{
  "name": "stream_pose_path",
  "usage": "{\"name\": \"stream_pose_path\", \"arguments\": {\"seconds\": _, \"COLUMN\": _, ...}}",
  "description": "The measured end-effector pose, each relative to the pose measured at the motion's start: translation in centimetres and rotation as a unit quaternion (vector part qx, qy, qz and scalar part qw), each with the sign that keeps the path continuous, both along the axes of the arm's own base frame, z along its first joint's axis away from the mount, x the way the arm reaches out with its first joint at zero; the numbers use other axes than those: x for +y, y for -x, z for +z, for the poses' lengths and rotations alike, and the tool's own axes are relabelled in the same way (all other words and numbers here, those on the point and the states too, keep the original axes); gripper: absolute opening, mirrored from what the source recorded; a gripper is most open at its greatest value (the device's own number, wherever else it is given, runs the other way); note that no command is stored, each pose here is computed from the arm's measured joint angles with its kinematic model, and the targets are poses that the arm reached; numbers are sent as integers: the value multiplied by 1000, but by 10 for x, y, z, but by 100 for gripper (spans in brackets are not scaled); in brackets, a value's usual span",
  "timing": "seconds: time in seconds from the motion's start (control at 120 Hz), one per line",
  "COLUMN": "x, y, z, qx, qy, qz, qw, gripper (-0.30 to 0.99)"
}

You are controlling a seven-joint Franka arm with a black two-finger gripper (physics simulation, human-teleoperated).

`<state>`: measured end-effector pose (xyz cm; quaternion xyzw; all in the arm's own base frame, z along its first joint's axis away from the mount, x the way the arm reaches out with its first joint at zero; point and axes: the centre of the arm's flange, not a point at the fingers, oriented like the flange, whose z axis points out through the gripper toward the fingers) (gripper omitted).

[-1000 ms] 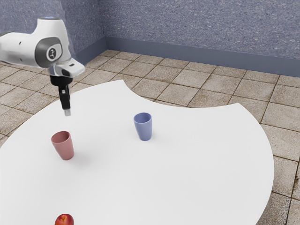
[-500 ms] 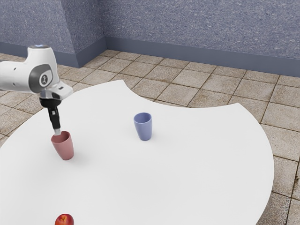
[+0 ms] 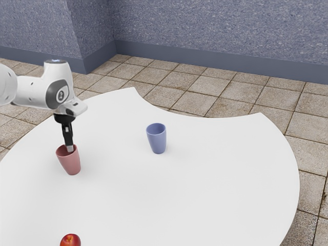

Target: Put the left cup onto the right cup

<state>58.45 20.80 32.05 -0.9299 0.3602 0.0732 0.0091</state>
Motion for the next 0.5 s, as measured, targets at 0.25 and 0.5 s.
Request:
{"name": "stream_pose_path", "arguments": {"seconds": 0.25, "x": 2, "y": 7, "z": -9, "qx": 0, "qy": 8, "qz": -4, "qw": 1000, "gripper": 16}}
{"name": "stream_pose_path", "arguments": {"seconds": 0.5, "x": -1, "y": 5, "z": -4, "qx": -7, "qy": 8, "qz": -12, "qw": 1000, "gripper": -3}}
